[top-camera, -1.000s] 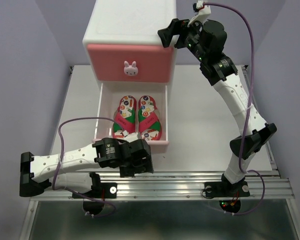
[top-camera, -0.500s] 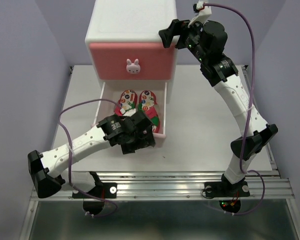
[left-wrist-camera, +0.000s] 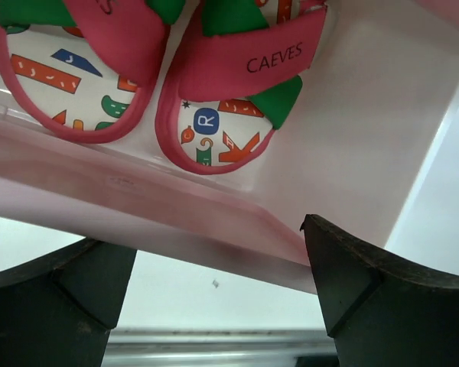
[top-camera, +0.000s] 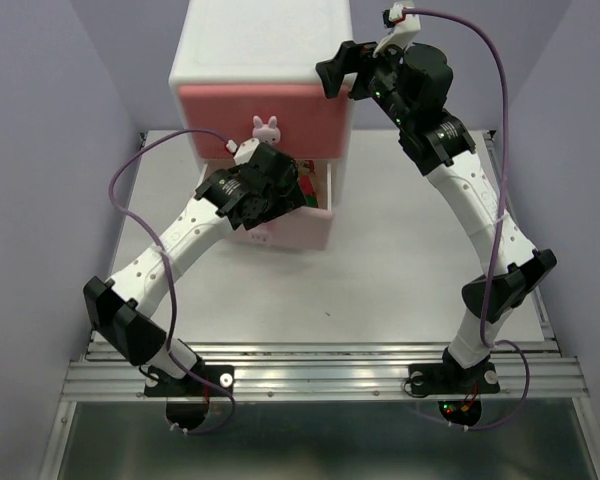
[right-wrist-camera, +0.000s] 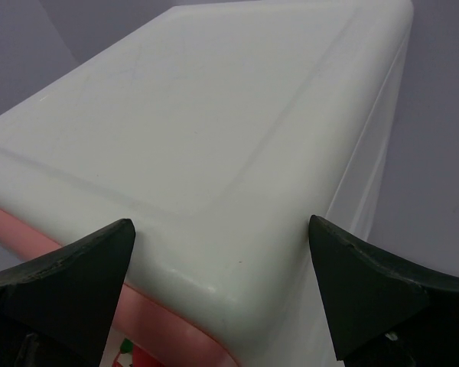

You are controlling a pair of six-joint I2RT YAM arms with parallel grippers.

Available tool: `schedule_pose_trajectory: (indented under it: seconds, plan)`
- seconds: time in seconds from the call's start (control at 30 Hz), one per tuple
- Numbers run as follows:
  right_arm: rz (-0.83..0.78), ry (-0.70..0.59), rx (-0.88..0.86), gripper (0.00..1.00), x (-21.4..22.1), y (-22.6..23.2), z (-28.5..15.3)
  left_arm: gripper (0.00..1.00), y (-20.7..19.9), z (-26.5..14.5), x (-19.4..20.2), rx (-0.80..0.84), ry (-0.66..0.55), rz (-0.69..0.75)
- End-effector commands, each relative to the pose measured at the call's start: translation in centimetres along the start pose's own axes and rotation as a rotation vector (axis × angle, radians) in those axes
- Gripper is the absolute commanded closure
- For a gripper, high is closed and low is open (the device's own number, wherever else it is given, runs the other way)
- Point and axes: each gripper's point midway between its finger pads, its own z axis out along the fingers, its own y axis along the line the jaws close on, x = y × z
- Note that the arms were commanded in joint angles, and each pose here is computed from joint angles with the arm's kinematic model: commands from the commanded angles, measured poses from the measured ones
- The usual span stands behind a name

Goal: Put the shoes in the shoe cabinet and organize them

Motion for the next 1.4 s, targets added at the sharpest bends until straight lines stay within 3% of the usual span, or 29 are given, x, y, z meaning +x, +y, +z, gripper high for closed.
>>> schedule_pose_trajectory:
  seconds: [0.0, 0.17, 0.3, 0.43, 0.57, 0.73, 1.1, 1.23, 1.37]
  plan:
    - [-0.065, 0.294, 0.016, 0.00, 8.9, -0.7, -0.6, 0.02, -2.3, 5.0, -4.7, -0.005, -0.178, 0.008]
    - [-0.059, 0.323, 0.021, 0.00, 10.1, -0.9, -1.0, 0.02, -6.9, 5.1, -8.0, 0.151, -0.286, -0.107]
    - [-0.058, 0.331, 0.018, 0.00, 10.2, -0.9, -1.4, 0.02, -8.7, 4.7, -9.7, 0.174, -0.310, -0.101]
    - [-0.062, 0.334, 0.013, 0.00, 10.2, -0.8, -1.8, 0.04, -8.3, 3.0, -9.5, 0.164, -0.298, -0.019]
    - [-0.059, 0.340, 0.005, 0.00, 10.5, -0.7, -2.0, 0.04, -7.4, -2.6, -9.4, 0.202, -0.358, 0.014]
    - [-0.049, 0.339, -0.011, 0.00, 10.8, -0.4, -1.9, 0.03, -4.5, -4.6, -5.7, 0.217, -0.289, 0.005]
    - [-0.029, 0.345, -0.005, 0.00, 11.0, -0.4, -2.6, 0.04, 3.2, -0.4, 5.5, 0.088, -0.060, -0.020]
    - [-0.018, 0.346, -0.007, 0.00, 10.9, -0.3, -2.4, 0.06, 0.5, 2.0, 3.2, 0.150, -0.135, -0.087]
    - [-0.006, 0.342, -0.011, 0.00, 10.6, -0.1, -2.3, 0.06, -0.6, 5.0, -1.9, 0.067, -0.233, -0.126]
